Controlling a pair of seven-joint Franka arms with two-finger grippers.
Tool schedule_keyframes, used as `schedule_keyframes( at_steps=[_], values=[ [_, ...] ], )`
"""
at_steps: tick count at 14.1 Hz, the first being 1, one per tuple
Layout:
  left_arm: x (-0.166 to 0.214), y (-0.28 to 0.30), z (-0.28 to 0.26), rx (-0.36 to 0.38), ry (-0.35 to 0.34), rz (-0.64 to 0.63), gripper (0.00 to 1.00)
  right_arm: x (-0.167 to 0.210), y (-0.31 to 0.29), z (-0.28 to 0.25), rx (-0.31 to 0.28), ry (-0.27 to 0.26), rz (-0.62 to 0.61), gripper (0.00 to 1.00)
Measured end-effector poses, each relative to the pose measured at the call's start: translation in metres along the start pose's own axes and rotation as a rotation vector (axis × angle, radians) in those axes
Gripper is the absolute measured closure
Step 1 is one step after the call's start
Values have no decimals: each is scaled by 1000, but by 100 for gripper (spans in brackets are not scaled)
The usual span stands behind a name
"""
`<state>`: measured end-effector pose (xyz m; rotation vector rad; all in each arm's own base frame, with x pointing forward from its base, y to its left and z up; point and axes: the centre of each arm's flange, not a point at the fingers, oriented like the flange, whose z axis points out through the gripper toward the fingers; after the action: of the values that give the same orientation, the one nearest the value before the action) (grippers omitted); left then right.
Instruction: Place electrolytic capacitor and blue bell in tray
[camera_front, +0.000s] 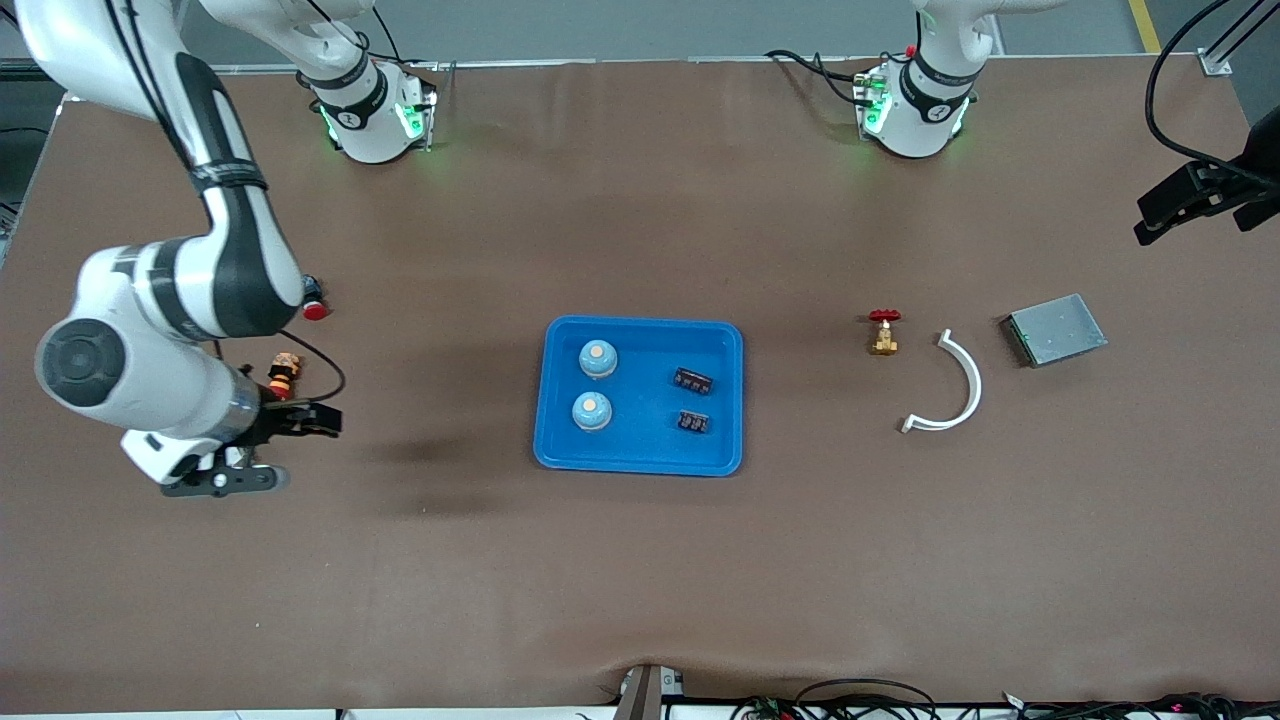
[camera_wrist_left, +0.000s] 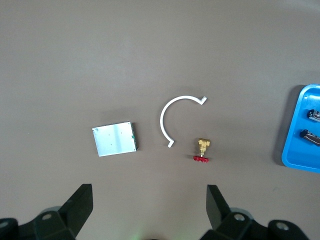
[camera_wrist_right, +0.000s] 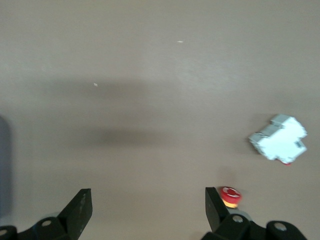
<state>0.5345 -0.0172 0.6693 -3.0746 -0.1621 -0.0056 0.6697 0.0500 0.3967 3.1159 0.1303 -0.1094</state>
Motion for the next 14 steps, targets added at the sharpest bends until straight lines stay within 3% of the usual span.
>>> schedule_keyframes(
  at_steps=[5,14],
  values=[
    [-3,0,-1,2,-11,0,0,-29,22,-71,-1,56,16,0],
    [-4,0,-2,1,-7,0,0,-97,53,-175,-3,100,75,0]
  ],
)
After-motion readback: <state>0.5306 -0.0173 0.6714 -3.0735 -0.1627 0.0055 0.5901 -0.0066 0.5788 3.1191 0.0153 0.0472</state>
